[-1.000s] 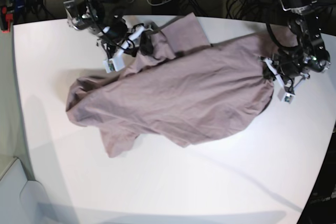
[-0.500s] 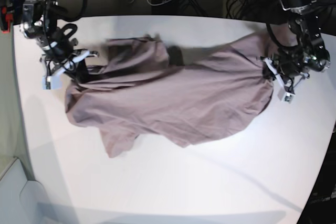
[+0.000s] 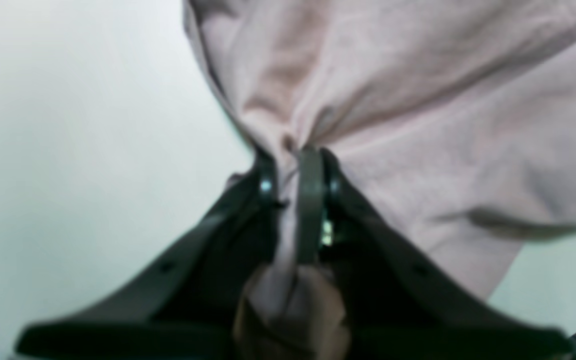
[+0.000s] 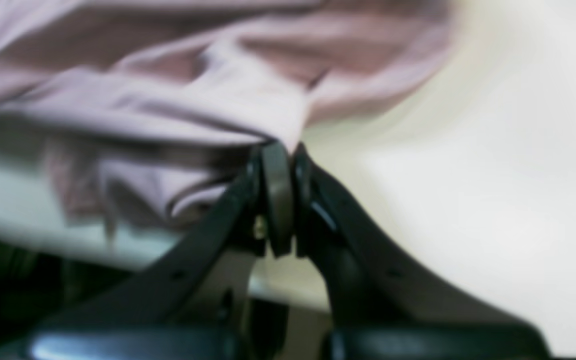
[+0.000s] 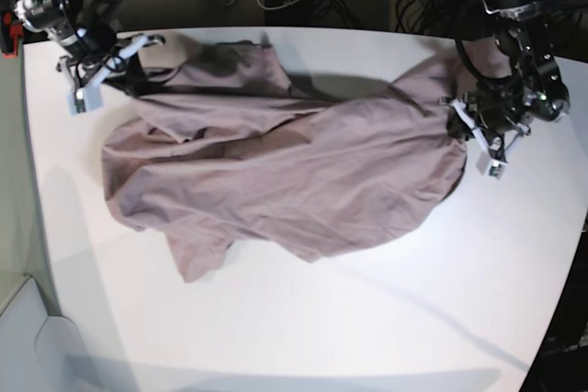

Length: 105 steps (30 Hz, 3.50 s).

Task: Layout the t-shirt on the table in an organized manner, then fold the t-shirt properly
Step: 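Pull the grasped edges apart and release the t-shirt, then move the left gripper onto the bunched fabric and grasp it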

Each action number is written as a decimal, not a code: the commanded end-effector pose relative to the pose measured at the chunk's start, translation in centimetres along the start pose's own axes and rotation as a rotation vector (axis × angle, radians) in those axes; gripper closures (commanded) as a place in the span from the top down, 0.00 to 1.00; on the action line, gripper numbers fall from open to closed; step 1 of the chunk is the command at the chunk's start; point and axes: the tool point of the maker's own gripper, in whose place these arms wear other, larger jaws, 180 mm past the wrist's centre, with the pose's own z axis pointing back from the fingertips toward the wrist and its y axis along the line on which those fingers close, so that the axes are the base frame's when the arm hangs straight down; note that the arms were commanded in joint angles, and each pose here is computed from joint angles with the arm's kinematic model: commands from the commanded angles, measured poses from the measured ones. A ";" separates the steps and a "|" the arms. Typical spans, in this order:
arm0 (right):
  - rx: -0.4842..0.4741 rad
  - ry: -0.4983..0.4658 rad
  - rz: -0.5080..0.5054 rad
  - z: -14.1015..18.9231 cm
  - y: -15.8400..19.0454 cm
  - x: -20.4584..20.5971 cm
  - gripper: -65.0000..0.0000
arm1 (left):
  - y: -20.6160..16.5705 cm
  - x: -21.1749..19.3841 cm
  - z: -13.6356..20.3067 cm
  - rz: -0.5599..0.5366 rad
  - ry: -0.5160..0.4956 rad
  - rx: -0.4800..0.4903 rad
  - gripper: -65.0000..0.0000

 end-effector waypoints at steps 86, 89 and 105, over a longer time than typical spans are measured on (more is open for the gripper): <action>0.116 0.110 0.075 -5.7 0.3 2.2 0.48 | -6.8 21.9 -7.4 -0.109 -0.265 -0.182 0.60; 0.116 0.110 0.075 -5.7 0.3 2.2 0.48 | -7.9 21.4 -7.9 -0.160 -0.239 -0.191 0.60; 0.117 0.109 0.074 -5.7 0.4 2.2 0.48 | -6.7 18.9 -8.3 -0.149 -0.195 -0.174 0.01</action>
